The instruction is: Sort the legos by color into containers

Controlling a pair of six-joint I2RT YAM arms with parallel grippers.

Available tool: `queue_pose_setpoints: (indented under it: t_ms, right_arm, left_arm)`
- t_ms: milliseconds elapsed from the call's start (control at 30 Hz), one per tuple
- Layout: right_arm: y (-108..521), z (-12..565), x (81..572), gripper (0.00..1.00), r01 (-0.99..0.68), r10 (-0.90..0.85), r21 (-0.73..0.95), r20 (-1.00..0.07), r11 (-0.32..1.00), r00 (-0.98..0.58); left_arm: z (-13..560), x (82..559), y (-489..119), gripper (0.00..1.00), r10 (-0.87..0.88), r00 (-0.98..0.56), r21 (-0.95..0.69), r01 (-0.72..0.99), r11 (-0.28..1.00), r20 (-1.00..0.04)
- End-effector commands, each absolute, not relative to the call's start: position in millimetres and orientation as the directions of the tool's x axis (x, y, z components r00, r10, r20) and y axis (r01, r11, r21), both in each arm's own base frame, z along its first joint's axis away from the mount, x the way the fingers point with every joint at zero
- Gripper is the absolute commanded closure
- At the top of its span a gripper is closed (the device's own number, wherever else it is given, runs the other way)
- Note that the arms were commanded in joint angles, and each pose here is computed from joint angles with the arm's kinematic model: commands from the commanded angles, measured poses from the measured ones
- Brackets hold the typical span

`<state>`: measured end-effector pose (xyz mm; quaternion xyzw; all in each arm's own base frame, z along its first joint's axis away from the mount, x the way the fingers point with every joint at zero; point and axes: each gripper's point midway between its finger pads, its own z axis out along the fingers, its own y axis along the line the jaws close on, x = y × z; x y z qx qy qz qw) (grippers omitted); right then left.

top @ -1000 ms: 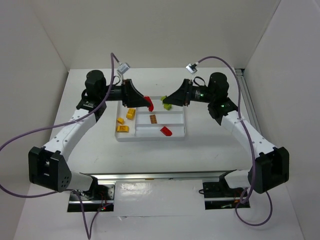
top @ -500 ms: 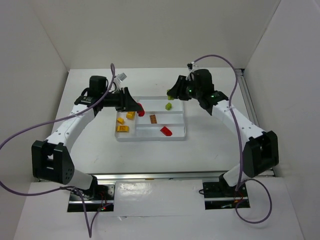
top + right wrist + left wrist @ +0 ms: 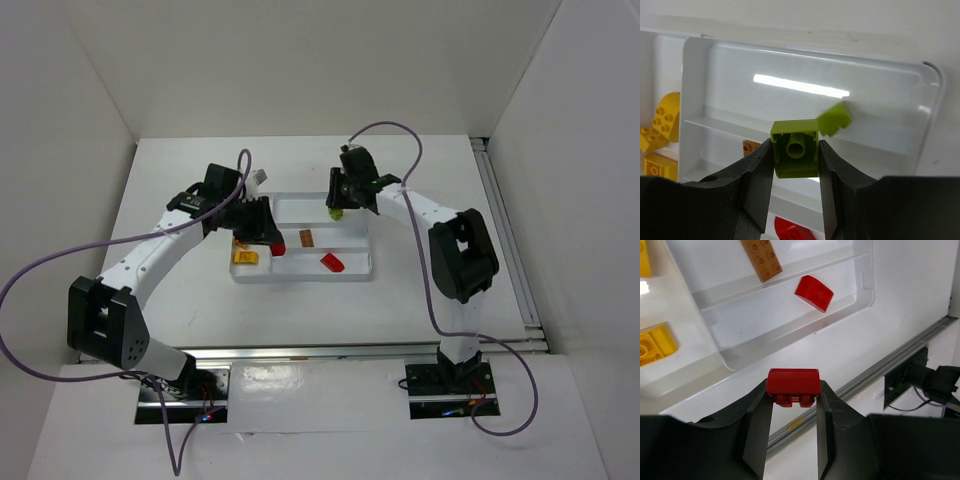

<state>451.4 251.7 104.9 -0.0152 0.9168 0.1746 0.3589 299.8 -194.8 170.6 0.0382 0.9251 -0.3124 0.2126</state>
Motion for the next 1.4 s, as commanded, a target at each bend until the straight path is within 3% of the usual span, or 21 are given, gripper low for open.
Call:
queue_pose_setpoints:
  t_ms: [0,133,233,333,500,533,900,967,1000,1100,1133,1233,1367]
  right_arm:
    - [280.5,121.6,466.8,0.78,-0.224,0.044,0.275,-0.716,0.935,-0.696]
    - [287.0,112.3,484.5,0.75,-0.213,0.046,0.264,-0.721,0.941,-0.692]
    - [296.6,108.9,486.2,0.26,-0.223,0.029,0.265,-0.703,0.938,-0.710]
    - [296.6,115.6,484.4,0.01,-0.218,0.028,0.252,-0.713,0.943,-0.700]
    - [263.7,151.5,475.4,0.01,-0.132,0.140,0.292,-0.747,0.947,-0.650]
    - [251.7,183.1,474.3,0.03,-0.122,0.188,0.319,-0.780,0.940,-0.596]
    - [155.6,190.0,397.1,0.04,0.025,0.210,0.242,-0.776,0.970,-0.594]
    - [137.6,195.1,391.0,0.03,0.056,0.216,0.227,-0.777,0.972,-0.591]
    - [135.5,191.8,386.0,0.03,0.059,0.212,0.222,-0.772,0.973,-0.600]
    - [119.1,189.9,381.6,0.01,0.097,0.228,0.212,-0.770,0.972,-0.596]
    - [112.3,194.5,382.6,0.01,0.111,0.241,0.217,-0.776,0.970,-0.584]
    - [99.2,192.4,383.5,0.01,0.149,0.252,0.202,-0.774,0.968,-0.582]
    - [69.0,196.9,386.1,0.00,0.331,0.301,0.132,-0.789,0.934,-0.536]
  left_arm:
    - [176.1,299.4,-184.2,1.00,-0.059,-0.884,-0.509,0.211,0.834,-0.464]
    - [168.2,295.1,-188.0,1.00,-0.044,-0.902,-0.515,0.205,0.832,-0.430]
    - [163.5,296.1,-192.2,1.00,-0.032,-0.908,-0.514,0.207,0.833,-0.417]
    - [156.1,301.6,-194.3,1.00,-0.025,-0.914,-0.498,0.198,0.844,-0.405]
    - [138.7,302.3,-210.7,1.00,0.025,-0.929,-0.479,0.213,0.851,-0.368]
    - [130.6,303.5,-215.9,1.00,0.043,-0.933,-0.463,0.216,0.860,-0.356]
    - [89.5,338.9,-255.4,1.00,0.062,-0.947,-0.433,0.202,0.878,-0.316]
    - [88.1,339.3,-260.7,0.84,0.074,-0.949,-0.431,0.208,0.878,-0.308]
    - [88.7,337.3,-260.8,0.55,0.091,-0.945,-0.405,0.219,0.888,-0.313]
    - [87.2,329.0,-264.2,0.22,0.114,-0.945,-0.382,0.232,0.894,-0.306]
    - [85.2,328.9,-259.8,0.00,0.113,-0.946,-0.361,0.223,0.906,-0.303]
    - [107.5,325.9,-261.6,0.00,0.110,-0.932,-0.351,0.237,0.906,-0.346]
    - [155.5,329.1,-255.3,0.00,0.084,-0.895,-0.344,0.253,0.904,-0.437]
